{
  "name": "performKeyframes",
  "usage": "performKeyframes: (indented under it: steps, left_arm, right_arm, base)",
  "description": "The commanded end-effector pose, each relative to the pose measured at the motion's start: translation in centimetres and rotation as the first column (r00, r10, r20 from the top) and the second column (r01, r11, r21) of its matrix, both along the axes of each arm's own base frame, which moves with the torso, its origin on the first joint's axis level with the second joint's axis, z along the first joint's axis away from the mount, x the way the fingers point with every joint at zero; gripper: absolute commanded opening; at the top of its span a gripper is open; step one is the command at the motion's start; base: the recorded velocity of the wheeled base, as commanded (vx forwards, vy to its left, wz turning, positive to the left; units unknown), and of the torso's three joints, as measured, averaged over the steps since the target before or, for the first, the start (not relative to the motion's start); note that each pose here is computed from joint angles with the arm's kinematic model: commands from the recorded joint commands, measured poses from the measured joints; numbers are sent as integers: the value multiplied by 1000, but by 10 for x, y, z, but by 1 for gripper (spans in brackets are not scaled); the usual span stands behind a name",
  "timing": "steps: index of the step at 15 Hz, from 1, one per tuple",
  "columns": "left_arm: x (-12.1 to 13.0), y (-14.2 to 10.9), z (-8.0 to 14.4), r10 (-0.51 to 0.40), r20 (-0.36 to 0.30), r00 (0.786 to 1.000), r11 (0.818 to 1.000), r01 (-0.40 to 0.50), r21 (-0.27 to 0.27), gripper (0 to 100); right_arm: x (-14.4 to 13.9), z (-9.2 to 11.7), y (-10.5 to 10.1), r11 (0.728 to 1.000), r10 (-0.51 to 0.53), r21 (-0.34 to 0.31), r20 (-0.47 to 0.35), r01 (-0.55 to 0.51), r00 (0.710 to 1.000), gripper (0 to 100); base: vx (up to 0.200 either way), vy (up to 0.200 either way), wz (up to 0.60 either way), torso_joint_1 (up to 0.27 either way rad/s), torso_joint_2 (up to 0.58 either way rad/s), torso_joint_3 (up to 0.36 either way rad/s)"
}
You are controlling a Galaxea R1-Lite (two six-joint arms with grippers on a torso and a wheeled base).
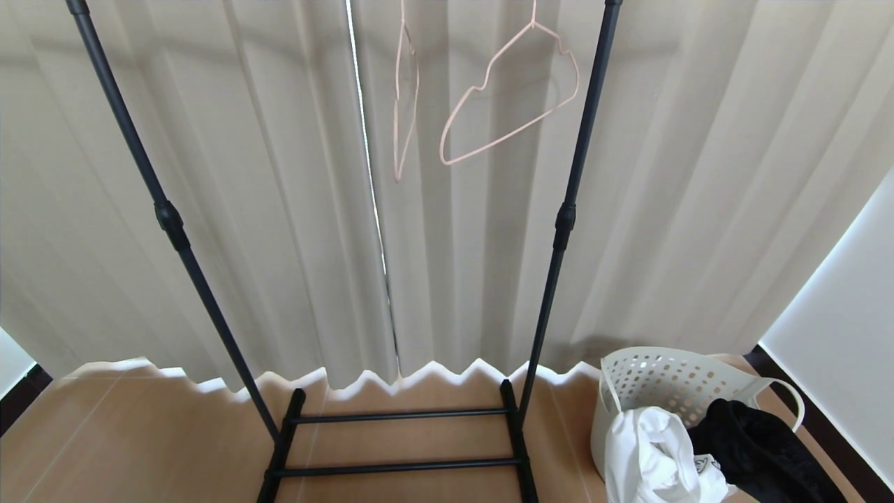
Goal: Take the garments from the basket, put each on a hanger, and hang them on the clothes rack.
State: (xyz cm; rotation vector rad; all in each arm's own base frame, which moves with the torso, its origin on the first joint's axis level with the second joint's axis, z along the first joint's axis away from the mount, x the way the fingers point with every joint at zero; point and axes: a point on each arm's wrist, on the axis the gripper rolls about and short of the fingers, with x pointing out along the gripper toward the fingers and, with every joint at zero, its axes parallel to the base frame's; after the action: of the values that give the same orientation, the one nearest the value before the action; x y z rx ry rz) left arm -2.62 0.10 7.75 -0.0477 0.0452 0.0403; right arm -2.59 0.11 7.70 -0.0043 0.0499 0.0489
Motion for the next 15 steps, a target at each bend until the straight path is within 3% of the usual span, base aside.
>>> performKeyframes:
  steps: [1, 8, 15]
  left_arm:
    - [0, 0, 0, -1, 2, 1000, 1000, 1, 0, 100]
    - [0, 0, 0, 1, 2, 1000, 1000, -1, 0, 100]
    - [0, 0, 0, 1, 2, 1000, 1000, -1, 0, 100]
  right_arm:
    - [0, 0, 0, 1000, 0, -1, 1, 0, 1000, 100]
    - [0, 0, 0, 1000, 0, -1, 1, 0, 1000, 100]
    - [0, 0, 0, 1000, 0, -2, 1, 0, 1000, 100]
  base:
    - [0, 0, 0, -71, 290, 198]
    - [0, 0, 0, -32, 137, 105]
    - [0, 0, 0, -2, 6, 8]
